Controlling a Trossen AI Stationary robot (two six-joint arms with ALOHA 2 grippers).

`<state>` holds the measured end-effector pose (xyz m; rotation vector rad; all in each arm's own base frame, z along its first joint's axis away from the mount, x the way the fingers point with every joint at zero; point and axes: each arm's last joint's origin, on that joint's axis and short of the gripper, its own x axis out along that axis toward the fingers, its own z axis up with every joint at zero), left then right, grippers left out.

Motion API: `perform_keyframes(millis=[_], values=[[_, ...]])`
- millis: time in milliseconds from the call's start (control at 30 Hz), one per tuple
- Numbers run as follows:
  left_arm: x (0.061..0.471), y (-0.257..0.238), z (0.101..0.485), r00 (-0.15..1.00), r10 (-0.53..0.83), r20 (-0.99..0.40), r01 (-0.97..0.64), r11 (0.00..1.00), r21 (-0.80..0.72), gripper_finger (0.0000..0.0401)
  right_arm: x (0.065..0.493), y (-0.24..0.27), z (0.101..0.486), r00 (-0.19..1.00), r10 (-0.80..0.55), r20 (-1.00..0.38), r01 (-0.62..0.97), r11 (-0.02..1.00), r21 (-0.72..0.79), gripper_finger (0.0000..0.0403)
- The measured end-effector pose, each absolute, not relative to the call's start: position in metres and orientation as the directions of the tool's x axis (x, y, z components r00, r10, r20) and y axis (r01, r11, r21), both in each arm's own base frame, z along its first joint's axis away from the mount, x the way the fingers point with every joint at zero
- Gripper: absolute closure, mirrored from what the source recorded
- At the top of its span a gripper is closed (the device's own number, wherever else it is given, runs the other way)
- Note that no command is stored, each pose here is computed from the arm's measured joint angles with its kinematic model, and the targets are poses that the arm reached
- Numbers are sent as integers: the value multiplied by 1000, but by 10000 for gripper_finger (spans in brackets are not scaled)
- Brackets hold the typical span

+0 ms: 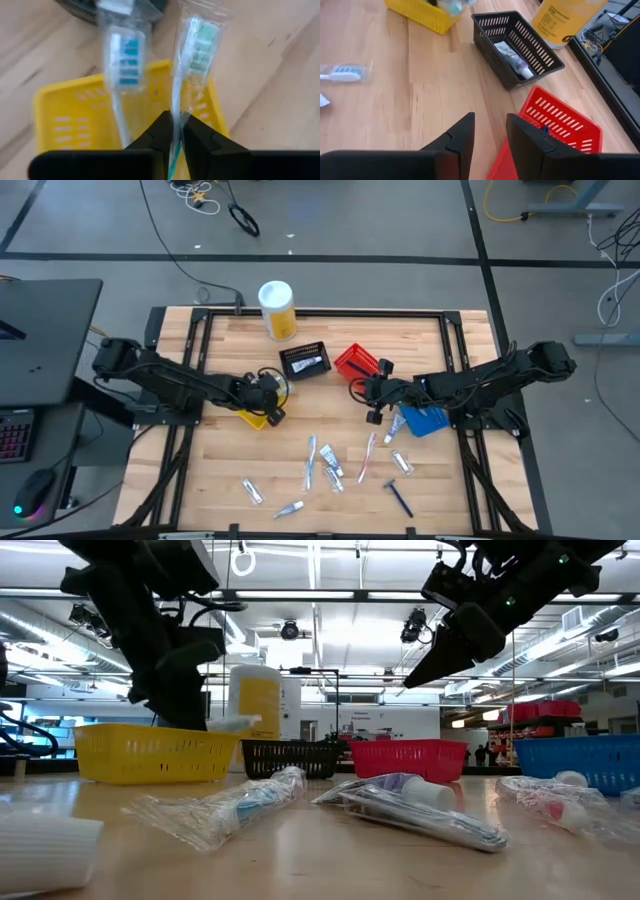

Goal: Pick & Place Travel size toiletries
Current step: Put the green toothbrush into the yellow basket, then put the white toothpaste into the black basket

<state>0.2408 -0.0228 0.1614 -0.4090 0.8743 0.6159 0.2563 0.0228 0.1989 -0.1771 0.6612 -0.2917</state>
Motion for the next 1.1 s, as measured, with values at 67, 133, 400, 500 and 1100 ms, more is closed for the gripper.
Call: perform_keyframes(millis=[67, 133, 400, 500, 1100], values=[[244, -23, 157, 483, 326, -813, -649, 757, -82, 337, 256, 23, 199, 749, -322, -579, 210, 944, -254, 281], [245, -23, 153, 470, 329, -819, -654, 753, -72, 321, 256, 23, 199, 751, -321, -577, 210, 944, -253, 281], [246, -23, 157, 465, 308, -830, -642, 763, -75, 260, 256, 23, 199, 751, -322, -577, 210, 944, -253, 281], [250, -24, 167, 465, 300, -833, -599, 800, -46, 250, 256, 23, 199, 751, -322, -577, 210, 944, -253, 281], [273, -58, 240, 653, 209, -728, -368, 927, -65, 248, 259, 26, 201, 788, -218, -576, 136, 974, -182, 281]])
